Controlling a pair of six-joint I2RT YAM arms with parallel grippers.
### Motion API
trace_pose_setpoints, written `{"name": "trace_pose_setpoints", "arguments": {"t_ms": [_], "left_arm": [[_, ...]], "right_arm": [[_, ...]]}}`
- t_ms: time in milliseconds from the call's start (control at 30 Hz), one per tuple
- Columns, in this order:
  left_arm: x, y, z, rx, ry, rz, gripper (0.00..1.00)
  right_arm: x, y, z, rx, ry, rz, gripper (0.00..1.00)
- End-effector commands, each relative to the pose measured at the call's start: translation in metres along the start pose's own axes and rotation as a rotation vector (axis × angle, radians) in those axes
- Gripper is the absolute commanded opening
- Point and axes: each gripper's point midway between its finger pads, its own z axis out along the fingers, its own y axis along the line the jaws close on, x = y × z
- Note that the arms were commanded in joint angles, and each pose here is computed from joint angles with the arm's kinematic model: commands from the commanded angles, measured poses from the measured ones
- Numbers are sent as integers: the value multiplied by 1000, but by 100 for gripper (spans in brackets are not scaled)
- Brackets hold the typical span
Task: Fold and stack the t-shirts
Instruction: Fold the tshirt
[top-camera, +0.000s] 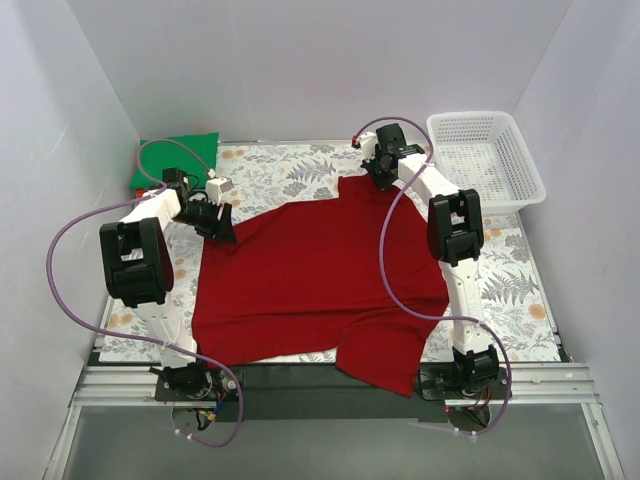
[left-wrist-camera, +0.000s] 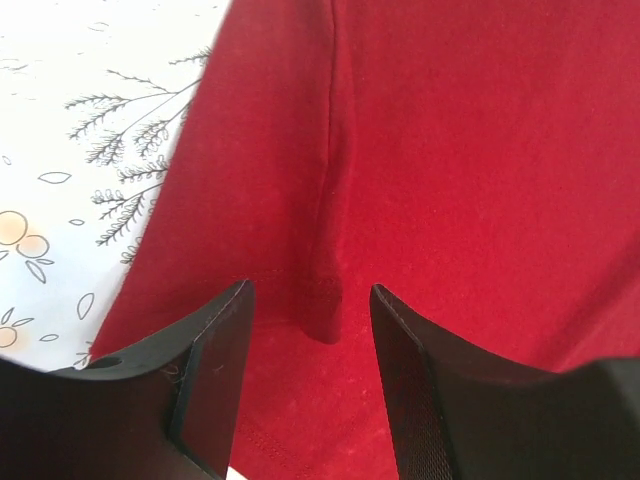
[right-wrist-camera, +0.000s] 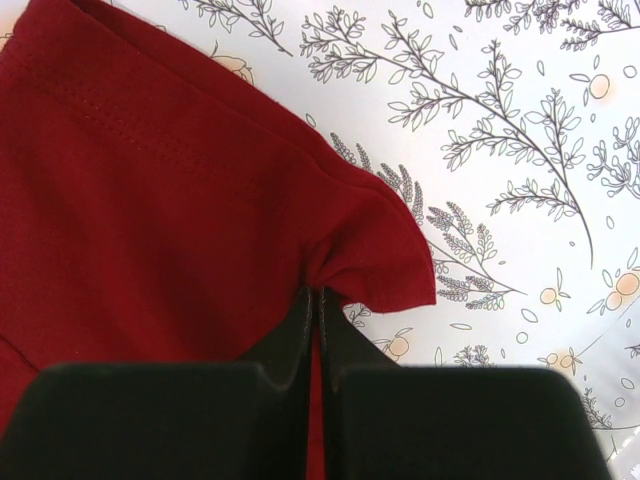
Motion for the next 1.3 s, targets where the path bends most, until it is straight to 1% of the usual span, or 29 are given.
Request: {"name": "trace_pose_setpoints", "arguments": {"t_ms": [0,33,167,367,500,533,600,633,667,700,800,833,867,900,933,1000,1033,1133,1233,1267], "left_arm": [[-12,-12,-14,-19,-27,73,49],[-12,-14,-13,-16,-23,78,48],[-8,-12,-10,-34,2,101,42],[-16,2,-10,-90,4,116,41],[-22,6,-12,-103,6,135,32],[-22,7,-11,-101,9,134,25],[-25,7,-13,-94,11,133,18],[-24,7,-10,-82,19,127,12],[-22,6,-11,-73,30,123,11],[-24,6,-11,-67,30,121,11],[-23,-1,-11,-38,30,119,26],[-24,-3,-12,-29,24,115,34],[-22,-7,-12,-10,28,103,38],[-22,-10,-13,5,28,124,41],[-21,-17,-13,38,27,113,47],[-20,-23,-12,45,31,115,49],[-10,-22,-9,32,58,110,49],[-5,-21,-4,-16,68,146,50],[5,-12,2,-82,105,169,48],[6,-3,4,-125,119,182,48]], "right_arm": [[-22,-13,-30,34,-54,-14,1],[-23,-13,-30,37,-56,-14,1],[-24,-15,-32,40,-60,-13,1],[-26,-20,-35,47,-68,-10,1],[-29,-24,-37,54,-76,-9,1],[-30,-25,-38,55,-79,-9,1],[-30,-27,-37,58,-81,-7,1],[-31,-28,-39,61,-85,-6,1],[-30,-29,-39,60,-84,-5,1],[-31,-30,-39,61,-87,-3,1],[-30,-28,-38,56,-84,-2,1],[-30,-28,-38,56,-84,-2,1],[-30,-28,-38,56,-83,-2,1],[-29,-28,-38,55,-82,-2,1],[-29,-28,-39,55,-82,-3,1],[-28,-29,-38,55,-80,-2,1],[-29,-28,-38,55,-82,-3,1],[-29,-29,-39,55,-83,-3,1],[-29,-27,-38,51,-84,-1,1],[-30,-28,-39,53,-86,0,1]]}}
